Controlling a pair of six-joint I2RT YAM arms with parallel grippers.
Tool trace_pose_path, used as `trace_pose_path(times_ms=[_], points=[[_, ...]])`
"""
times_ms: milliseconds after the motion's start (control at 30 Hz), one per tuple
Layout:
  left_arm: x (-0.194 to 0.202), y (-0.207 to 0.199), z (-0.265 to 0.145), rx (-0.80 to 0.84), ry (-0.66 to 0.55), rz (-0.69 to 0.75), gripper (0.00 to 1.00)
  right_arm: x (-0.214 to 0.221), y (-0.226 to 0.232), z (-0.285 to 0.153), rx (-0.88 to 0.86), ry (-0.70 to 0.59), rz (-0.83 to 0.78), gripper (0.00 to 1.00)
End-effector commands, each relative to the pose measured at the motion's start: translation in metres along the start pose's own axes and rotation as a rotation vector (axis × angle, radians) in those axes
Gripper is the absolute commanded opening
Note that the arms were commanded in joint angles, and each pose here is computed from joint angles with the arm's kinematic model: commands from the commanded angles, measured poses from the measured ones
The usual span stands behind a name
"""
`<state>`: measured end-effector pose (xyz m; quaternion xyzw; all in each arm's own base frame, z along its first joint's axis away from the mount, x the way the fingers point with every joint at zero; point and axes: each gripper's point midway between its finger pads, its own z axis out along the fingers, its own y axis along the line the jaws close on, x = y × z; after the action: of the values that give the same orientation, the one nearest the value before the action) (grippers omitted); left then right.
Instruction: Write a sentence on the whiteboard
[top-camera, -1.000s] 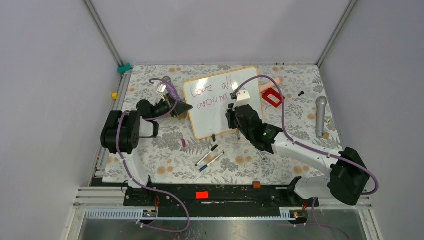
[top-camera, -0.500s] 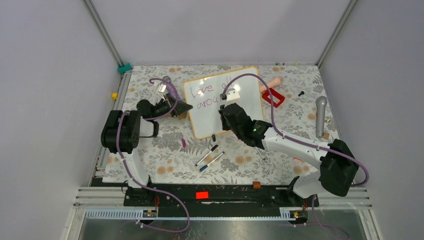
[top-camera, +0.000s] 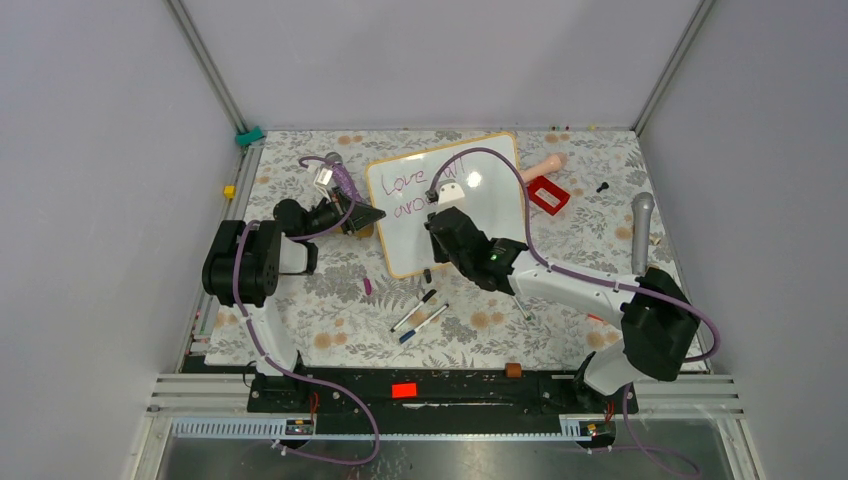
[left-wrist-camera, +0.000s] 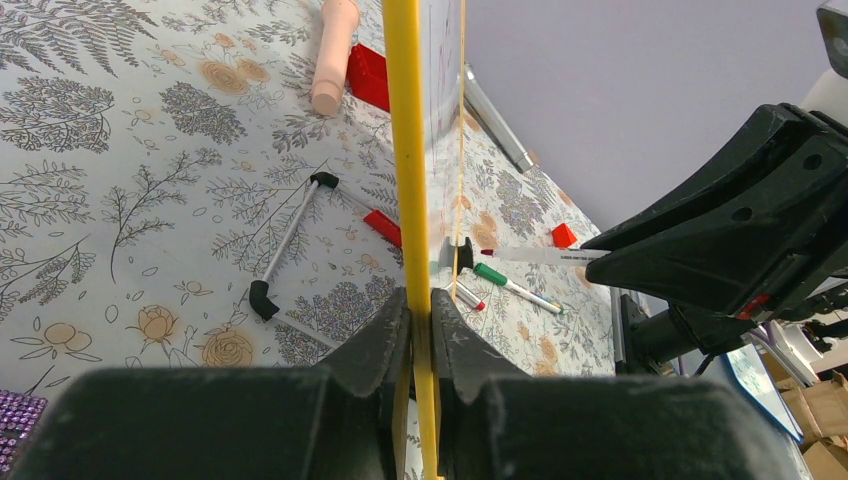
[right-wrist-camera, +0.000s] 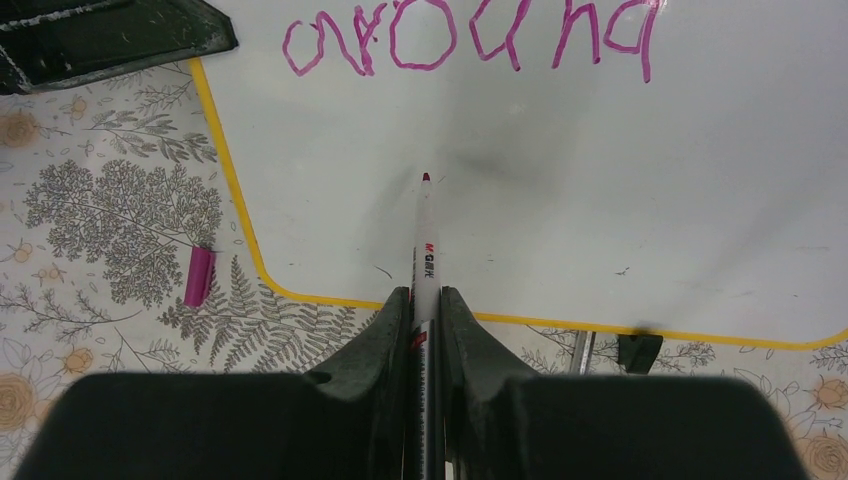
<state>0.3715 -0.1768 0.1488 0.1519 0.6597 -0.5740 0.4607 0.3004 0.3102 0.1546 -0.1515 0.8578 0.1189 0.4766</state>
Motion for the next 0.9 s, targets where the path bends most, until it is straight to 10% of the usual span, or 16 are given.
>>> trace_pose_path(times_ms=[0, 867], points=[[-0.009, -0.006, 0.004, 0.051, -0.005, 0.130, 0.00, -0.025, 0.008, -0.001, 0.000, -0.059, 0.007, 0.00], [-0.010, -0.006, 0.004, 0.050, -0.007, 0.130, 0.00, -0.029, 0.006, 0.019, 0.090, -0.021, -0.043, 0.00]])
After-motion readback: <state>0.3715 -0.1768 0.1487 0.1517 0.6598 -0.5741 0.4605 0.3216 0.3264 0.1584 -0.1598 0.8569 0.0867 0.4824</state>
